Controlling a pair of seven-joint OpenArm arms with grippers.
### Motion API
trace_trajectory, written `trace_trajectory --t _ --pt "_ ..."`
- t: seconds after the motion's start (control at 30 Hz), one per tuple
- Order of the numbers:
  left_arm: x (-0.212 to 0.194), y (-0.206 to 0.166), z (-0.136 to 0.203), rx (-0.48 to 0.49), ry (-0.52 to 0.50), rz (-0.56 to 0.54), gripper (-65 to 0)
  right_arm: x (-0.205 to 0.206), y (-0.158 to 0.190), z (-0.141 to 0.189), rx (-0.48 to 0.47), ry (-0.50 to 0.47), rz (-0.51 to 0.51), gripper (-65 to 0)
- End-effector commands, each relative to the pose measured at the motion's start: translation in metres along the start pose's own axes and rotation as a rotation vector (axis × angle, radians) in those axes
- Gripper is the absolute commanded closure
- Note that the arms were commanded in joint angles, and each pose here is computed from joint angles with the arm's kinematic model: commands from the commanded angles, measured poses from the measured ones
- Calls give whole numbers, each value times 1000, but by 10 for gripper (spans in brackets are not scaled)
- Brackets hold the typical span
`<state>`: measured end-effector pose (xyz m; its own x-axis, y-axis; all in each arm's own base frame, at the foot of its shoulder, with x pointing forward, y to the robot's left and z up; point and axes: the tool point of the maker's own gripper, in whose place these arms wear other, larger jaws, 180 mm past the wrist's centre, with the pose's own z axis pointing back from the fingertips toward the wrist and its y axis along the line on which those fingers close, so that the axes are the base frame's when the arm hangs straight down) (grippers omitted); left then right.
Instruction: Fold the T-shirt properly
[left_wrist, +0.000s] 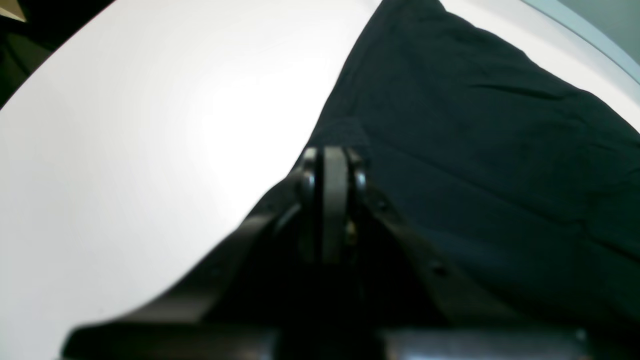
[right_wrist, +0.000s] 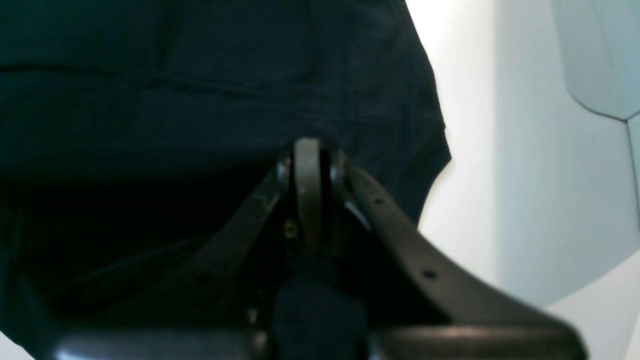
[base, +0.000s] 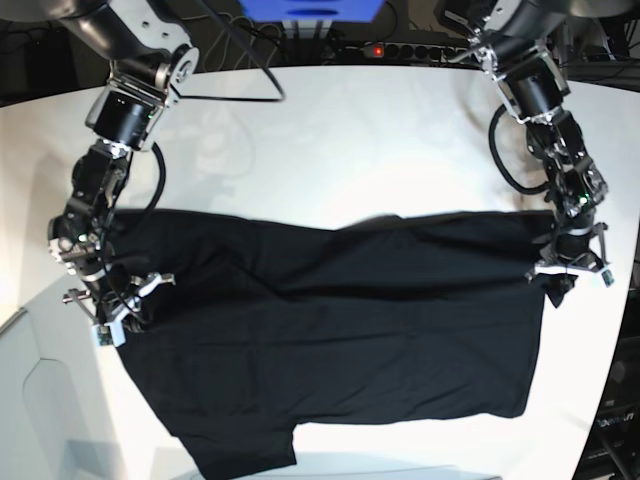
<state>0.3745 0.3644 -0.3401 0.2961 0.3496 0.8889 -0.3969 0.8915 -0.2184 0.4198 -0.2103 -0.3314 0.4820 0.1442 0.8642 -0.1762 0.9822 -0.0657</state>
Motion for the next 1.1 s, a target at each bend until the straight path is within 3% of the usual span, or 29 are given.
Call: trace_trajectory --t 0.0,0.33,0.67,0.9,0.97,1.07 --pt "20 0 -2 -1 -53 -5 -1 26 -6 2 -15 -79 0 0" --pt "16 2 -4 4 -46 5 -1 29 -5 1 -13 -84 0 0" --pt "17 0 -5 0 -46 5 -1 48 37 -12 84 -97 102 0" --pt "16 1 -5 1 -42 6 -1 61 38 -28 68 -86 78 0" --pt "18 2 -5 3 -44 3 -11 61 36 -34 64 -74 64 -45" --pt "15 5 -4 7 -38 1 -80 63 38 -36 71 -73 66 -153"
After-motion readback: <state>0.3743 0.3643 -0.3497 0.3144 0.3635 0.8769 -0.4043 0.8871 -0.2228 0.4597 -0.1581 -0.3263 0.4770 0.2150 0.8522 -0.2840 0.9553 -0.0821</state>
